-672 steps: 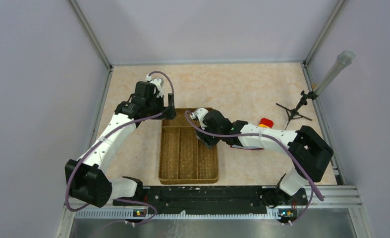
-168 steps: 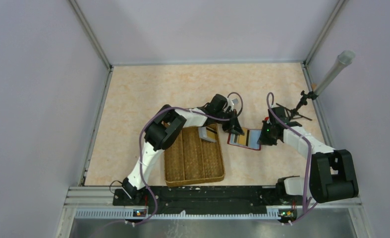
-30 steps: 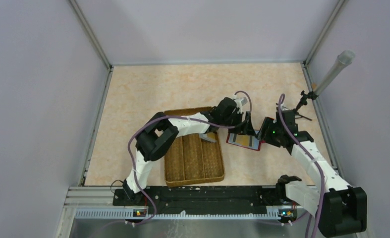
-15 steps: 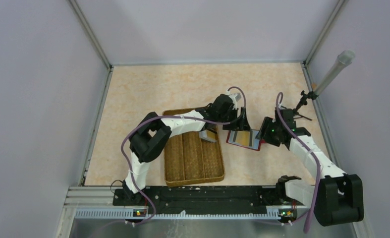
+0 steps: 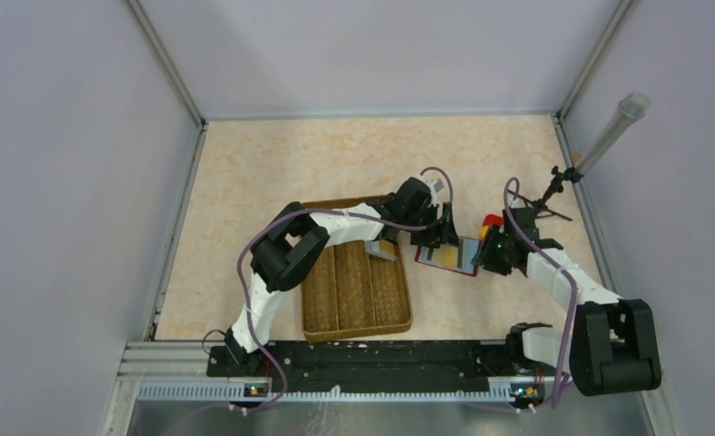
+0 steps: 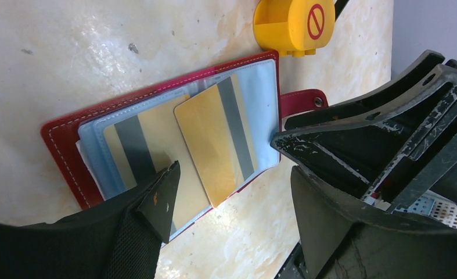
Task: Put the credit cards into the card holder
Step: Insert the credit card into the card holder.
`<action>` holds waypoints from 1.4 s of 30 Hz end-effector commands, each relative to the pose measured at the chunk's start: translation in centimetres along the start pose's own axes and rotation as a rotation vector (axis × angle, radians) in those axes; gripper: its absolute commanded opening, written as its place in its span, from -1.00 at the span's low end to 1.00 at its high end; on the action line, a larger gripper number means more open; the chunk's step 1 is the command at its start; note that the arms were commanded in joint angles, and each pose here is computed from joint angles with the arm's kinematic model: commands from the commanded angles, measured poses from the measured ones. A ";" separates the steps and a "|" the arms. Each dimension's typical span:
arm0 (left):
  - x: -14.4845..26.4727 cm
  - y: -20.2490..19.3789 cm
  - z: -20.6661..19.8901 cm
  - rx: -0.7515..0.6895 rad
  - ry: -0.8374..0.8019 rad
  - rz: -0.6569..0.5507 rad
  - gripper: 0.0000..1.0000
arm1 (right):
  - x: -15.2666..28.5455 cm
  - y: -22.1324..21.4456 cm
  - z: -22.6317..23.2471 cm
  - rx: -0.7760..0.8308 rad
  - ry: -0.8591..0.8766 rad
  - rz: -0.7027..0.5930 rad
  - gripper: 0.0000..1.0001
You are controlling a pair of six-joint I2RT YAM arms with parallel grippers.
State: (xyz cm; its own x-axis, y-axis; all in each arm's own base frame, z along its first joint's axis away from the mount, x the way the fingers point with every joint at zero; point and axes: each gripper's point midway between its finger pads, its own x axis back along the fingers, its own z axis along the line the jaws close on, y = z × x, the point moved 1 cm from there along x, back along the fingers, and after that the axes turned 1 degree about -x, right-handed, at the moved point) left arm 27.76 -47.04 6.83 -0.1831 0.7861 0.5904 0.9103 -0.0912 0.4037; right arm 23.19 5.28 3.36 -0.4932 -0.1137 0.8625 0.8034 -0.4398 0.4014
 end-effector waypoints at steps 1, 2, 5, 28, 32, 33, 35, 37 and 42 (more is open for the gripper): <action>-1.1 -0.3 0.6 0.017 -0.002 0.023 0.52 | -0.4 1.2 0.8 -0.020 0.045 -0.047 -0.27; -1.2 -0.4 0.6 0.020 -0.003 0.029 0.52 | -0.5 1.2 0.8 -0.021 0.047 -0.046 -0.32; -1.7 -0.4 0.5 0.019 -0.028 0.029 0.52 | -0.7 0.9 0.8 -0.022 0.052 -0.040 -0.42; -3.6 -1.0 -1.8 0.034 -0.143 0.045 0.50 | -1.0 0.8 0.8 -0.034 0.063 -0.051 -0.50; -3.7 -0.8 -2.1 0.033 -0.151 0.043 0.50 | -0.9 0.9 0.8 -0.037 0.061 -0.059 -0.52; -3.7 -0.7 -2.2 0.032 -0.153 0.042 0.50 | -0.9 0.9 0.7 -0.038 0.059 -0.061 -0.51; -3.8 -0.8 -2.3 0.032 -0.157 0.044 0.50 | -0.7 1.1 0.6 -0.040 0.053 -0.072 -0.52; -3.9 -0.8 -2.6 0.033 -0.163 0.045 0.50 | -0.5 1.3 0.6 -0.043 0.048 -0.086 -0.51; -3.4 -0.4 -2.9 0.015 -0.159 0.031 0.50 | 0.3 1.9 0.4 -0.047 0.036 -0.128 -0.49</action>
State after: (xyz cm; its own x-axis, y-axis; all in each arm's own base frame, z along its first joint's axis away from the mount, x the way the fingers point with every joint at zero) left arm 27.07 -50.85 6.55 -0.0966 0.8698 0.4839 0.9272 -0.0980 0.3614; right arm 24.00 5.62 3.23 -0.5479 -0.1281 0.8267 0.7670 -0.4714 0.4353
